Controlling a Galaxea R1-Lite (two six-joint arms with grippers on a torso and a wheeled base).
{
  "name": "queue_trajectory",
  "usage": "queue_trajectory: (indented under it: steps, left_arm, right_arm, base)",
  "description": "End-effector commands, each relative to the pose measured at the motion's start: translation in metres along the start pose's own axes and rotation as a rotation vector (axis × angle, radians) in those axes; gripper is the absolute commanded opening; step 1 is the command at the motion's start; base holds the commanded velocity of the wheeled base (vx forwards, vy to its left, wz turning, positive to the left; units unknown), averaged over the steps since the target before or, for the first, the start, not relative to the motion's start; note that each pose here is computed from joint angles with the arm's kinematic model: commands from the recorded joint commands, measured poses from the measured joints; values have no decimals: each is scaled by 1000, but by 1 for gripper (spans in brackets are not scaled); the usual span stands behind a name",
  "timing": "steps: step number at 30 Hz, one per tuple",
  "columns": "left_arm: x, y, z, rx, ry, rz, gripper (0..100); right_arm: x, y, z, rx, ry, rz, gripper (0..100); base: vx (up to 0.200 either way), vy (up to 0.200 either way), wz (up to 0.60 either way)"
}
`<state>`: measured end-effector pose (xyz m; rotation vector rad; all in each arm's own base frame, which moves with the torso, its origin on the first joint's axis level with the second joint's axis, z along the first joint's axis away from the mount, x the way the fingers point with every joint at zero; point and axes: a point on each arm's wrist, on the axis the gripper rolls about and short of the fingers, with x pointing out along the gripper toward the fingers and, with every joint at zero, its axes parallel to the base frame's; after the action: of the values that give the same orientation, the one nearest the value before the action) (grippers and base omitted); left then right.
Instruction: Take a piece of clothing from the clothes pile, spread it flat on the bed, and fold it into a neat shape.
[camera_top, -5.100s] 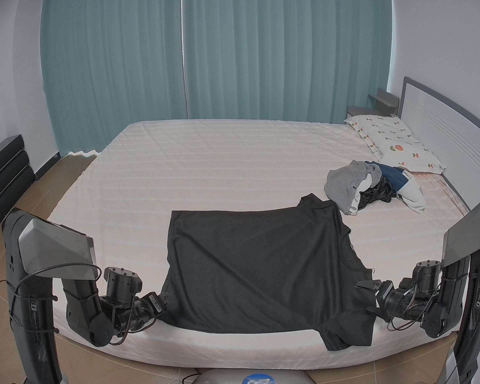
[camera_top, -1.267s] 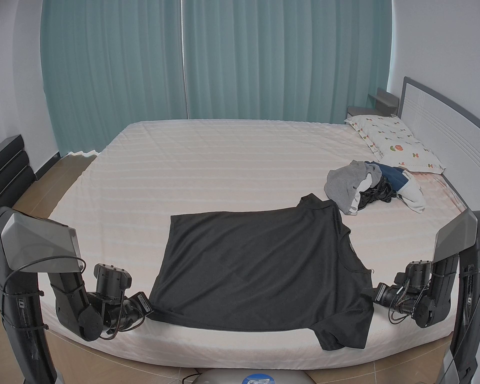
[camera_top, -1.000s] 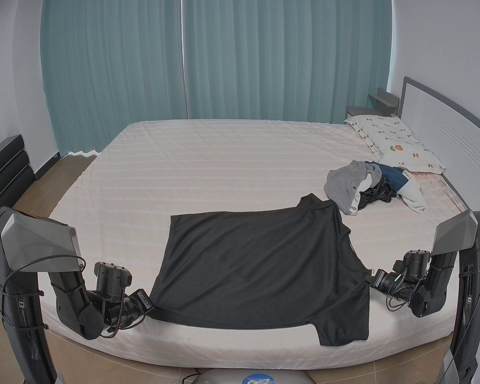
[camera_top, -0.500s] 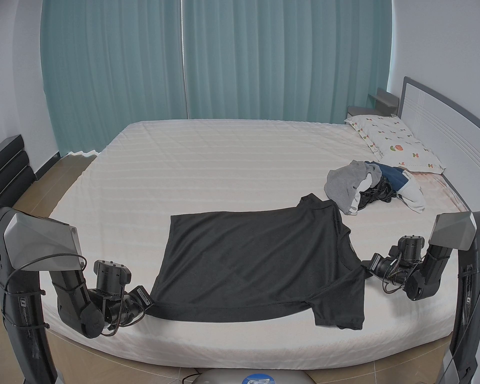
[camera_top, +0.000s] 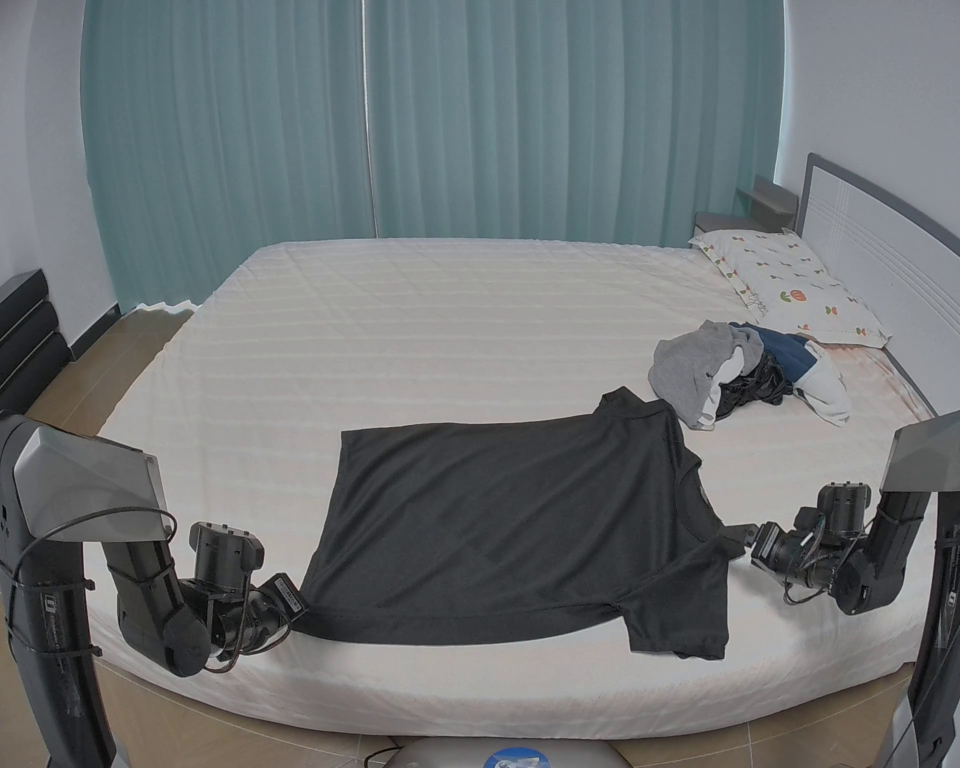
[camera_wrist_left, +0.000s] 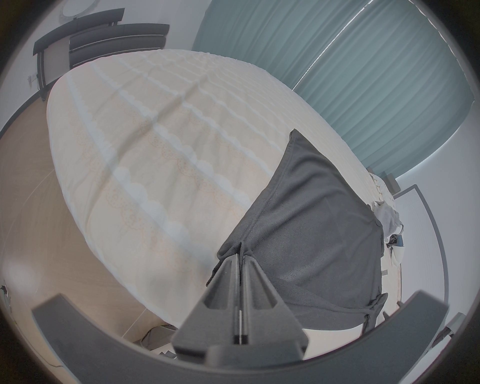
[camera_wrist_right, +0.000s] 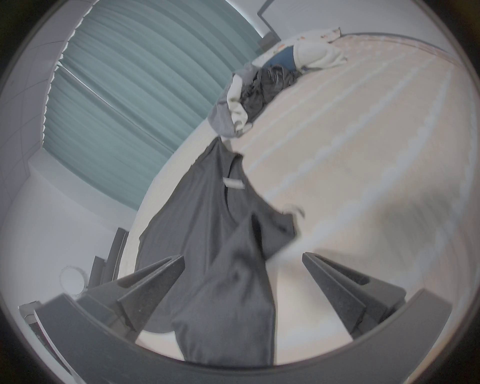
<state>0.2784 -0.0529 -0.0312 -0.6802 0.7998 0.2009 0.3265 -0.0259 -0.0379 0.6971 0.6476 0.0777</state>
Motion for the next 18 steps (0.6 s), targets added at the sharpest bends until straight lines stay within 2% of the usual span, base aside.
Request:
queue_trajectory:
  steps: [1,5,7,9,10,18]
  left_arm:
    - [0,0,0,0,0,2,0]
    - [-1,0,0,1,0,2,0]
    - [0,1,-1,1,2,4,0]
    - [0,1,-1,1,2,4,0]
    - [0,1,-1,1,2,2,0]
    - [0,0,0,1,1,1,0]
  right_arm:
    - [-46,17,-34,-26,134,45,100]
    - [-52,17,-61,-60,235,12,100]
    - [-51,13,-67,-82,253,-19,100]
    - [-51,13,-67,-82,253,-19,100]
    - [-49,11,-72,-98,246,-50,100]
    - [-42,13,-80,-112,228,-30,100]
  base:
    - [0,0,0]
    - [0,0,0]
    - [0,0,0]
    - [0,0,0]
    - [0,0,0]
    - [0,0,0]
